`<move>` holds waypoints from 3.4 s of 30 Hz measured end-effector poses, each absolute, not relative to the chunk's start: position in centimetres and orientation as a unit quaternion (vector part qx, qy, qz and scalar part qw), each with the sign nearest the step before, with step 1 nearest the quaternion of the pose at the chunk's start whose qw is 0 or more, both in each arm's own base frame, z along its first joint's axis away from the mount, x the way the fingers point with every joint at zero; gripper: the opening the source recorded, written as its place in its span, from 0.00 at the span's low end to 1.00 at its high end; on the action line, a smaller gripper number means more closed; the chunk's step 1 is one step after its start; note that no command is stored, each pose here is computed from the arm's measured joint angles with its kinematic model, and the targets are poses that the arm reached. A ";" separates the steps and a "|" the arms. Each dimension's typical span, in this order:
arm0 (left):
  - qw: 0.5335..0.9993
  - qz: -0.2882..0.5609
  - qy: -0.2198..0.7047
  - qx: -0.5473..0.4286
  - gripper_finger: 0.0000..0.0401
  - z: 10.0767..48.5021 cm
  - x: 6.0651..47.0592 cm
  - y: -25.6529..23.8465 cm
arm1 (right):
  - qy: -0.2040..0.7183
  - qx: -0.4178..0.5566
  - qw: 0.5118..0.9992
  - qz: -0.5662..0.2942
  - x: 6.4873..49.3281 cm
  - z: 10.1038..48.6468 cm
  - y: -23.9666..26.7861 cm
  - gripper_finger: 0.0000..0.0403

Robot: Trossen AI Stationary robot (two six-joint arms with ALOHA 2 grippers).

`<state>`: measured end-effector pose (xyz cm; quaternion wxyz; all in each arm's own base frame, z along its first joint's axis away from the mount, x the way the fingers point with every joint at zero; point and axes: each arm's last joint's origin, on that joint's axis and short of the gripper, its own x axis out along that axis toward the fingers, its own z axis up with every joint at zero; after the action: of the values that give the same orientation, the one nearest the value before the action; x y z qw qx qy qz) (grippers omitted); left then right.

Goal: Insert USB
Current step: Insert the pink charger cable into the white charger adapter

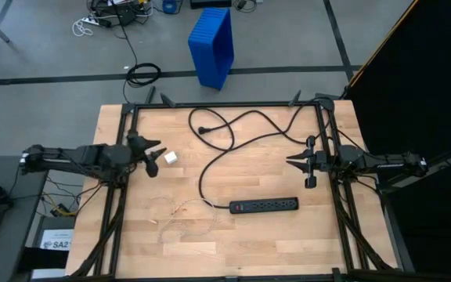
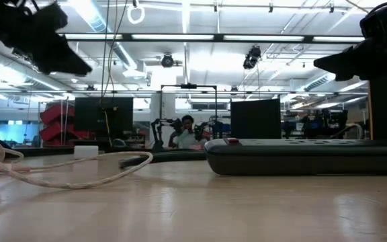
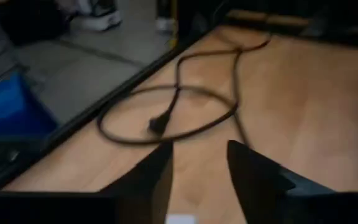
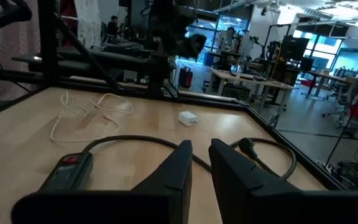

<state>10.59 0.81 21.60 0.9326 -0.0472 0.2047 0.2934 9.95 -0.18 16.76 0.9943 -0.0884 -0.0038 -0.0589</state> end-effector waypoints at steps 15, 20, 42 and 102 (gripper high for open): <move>0.862 0.379 0.313 -0.121 0.61 14.9 13.2 0.7 | -0.004 -0.088 0.994 -0.059 9.9 16.8 -0.2 0.08; 0.856 0.383 0.327 -0.114 0.61 14.4 13.5 0.6 | -0.004 -0.088 0.994 -0.059 9.9 16.8 -0.2 0.09; 0.846 0.351 0.389 -0.105 0.61 12.8 15.5 3.2 | -0.019 -0.087 0.994 -0.060 10.0 17.1 -0.2 0.08; 0.904 0.227 0.226 0.284 0.39 17.8 23.7 0.7 | -0.279 -0.008 0.959 -0.049 8.5 21.9 -0.1 0.08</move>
<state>23.73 0.67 17.77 0.9038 0.2841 0.2259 0.2267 8.53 -0.11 21.92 0.9590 -0.0076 -0.2791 -0.0486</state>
